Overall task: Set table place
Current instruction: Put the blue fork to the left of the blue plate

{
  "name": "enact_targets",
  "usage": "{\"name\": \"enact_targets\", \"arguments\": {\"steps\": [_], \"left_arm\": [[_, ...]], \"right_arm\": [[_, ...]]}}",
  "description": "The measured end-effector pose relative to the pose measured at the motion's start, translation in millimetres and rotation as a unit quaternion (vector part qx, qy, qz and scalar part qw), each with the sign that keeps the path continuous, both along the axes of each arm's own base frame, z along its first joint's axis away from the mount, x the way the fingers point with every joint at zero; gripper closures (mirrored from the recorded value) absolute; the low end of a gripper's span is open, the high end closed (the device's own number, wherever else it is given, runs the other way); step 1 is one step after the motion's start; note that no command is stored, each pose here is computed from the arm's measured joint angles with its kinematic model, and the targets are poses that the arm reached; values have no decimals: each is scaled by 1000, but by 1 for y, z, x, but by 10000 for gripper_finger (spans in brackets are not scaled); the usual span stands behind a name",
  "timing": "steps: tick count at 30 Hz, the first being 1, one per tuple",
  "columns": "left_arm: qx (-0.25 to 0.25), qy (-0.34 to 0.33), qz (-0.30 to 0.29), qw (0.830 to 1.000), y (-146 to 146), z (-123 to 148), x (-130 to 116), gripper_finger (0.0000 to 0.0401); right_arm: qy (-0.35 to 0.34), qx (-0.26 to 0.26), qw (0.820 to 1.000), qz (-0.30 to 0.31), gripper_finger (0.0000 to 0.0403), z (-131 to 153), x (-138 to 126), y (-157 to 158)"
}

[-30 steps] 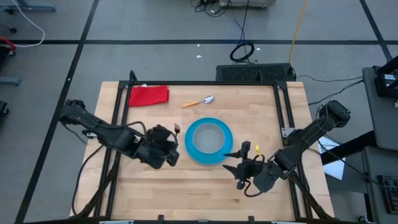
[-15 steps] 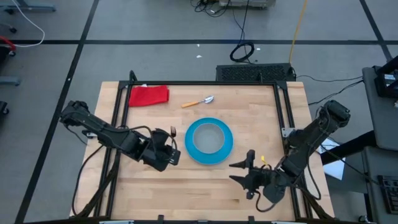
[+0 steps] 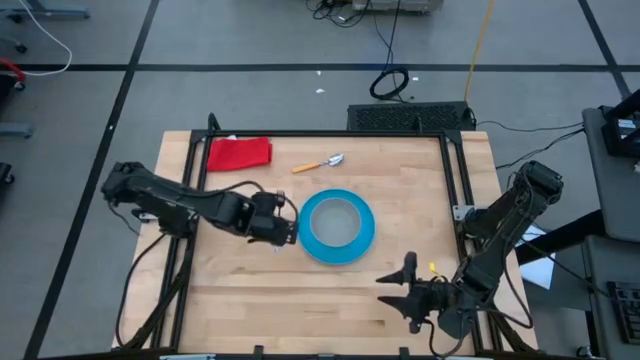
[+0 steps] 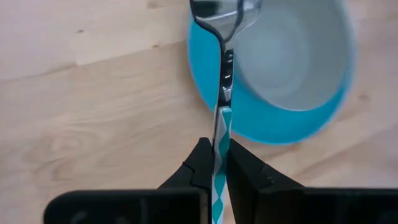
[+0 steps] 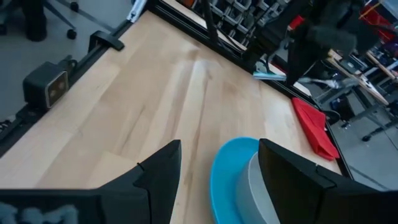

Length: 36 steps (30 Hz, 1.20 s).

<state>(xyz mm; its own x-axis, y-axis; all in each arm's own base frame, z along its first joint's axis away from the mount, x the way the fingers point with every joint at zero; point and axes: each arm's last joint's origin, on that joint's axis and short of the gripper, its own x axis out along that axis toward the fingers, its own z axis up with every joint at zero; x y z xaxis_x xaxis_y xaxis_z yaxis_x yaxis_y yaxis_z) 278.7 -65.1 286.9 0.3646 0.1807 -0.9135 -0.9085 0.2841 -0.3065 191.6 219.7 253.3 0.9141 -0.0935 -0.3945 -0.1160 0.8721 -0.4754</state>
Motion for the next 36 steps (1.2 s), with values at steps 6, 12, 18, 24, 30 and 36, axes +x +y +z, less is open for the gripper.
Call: {"name": "enact_targets", "arguments": {"steps": [6, 12, 18, 24, 30, 36], "left_arm": [[-21, 59, -18, 998, 18, -25, 20, 378], [-31, 103, -17, 994, 36, -49, 29, 378], [-42, 86, -3, 995, 47, -78, 26, 378], [-64, 68, 7, 996, 51, -98, 23, 378], [-71, 56, 26, 996, 52, -112, 19, 378], [-79, 51, 48, 994, 56, -125, 14, 378]], "right_arm": [[0, -5, 1000, 5, 200, 0, -1, 1], [-1, -10, 1000, 8, 200, 0, -1, 1], [0, -9, 1000, 8, 200, 0, -1, 1], [0, -10, 1000, 8, 200, 0, -1, 1], [0, -10, 1000, 8, 200, 0, -1, 1], [0, -11, 1000, 8, 200, 0, -1, 1]]}}
